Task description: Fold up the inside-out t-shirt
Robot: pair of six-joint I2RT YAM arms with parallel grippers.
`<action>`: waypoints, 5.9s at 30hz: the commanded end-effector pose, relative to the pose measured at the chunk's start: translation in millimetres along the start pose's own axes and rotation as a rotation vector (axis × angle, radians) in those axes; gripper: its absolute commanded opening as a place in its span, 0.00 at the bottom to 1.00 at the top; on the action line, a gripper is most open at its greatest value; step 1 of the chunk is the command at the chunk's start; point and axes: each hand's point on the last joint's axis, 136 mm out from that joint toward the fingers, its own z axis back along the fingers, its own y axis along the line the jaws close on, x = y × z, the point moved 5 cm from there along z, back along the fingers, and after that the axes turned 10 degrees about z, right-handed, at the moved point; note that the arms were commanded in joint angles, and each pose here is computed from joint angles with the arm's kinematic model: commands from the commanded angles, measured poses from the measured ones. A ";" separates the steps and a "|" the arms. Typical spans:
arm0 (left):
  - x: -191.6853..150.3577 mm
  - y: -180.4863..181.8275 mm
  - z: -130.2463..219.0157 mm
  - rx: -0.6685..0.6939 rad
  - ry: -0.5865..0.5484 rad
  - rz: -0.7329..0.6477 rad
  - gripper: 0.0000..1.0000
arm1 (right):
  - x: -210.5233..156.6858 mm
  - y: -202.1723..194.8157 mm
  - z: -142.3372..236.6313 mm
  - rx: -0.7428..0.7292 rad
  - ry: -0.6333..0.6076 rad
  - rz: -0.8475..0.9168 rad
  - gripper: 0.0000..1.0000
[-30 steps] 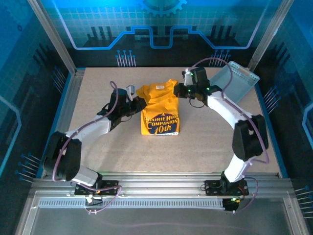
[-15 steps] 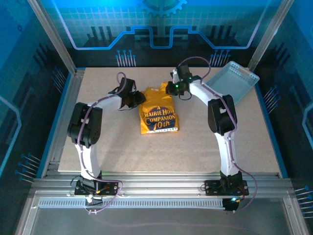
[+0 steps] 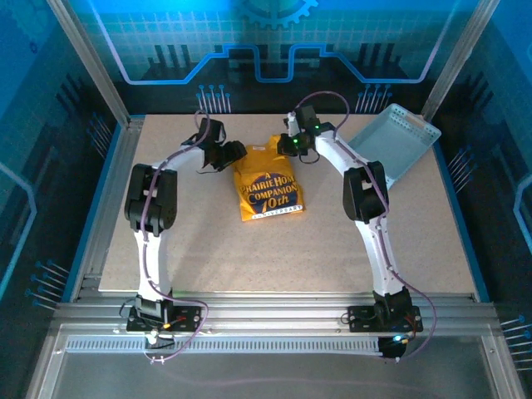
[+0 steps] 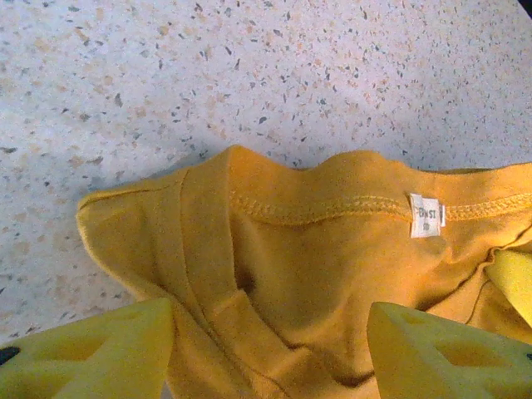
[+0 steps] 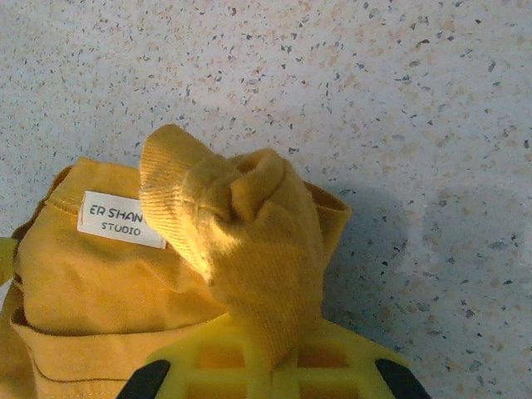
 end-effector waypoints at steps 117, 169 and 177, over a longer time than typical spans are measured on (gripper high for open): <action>31.1 -102.9 135.3 -0.954 -0.557 -0.458 0.00 | 99.1 52.2 168.2 0.342 -0.600 0.237 0.00; -114.0 45.5 64.2 -0.202 -0.021 0.134 0.06 | -107.7 44.3 81.8 -0.054 0.216 -0.215 0.00; -94.5 47.7 56.4 -0.079 -0.021 0.142 0.26 | -109.5 34.0 65.4 -0.103 0.270 -0.246 0.01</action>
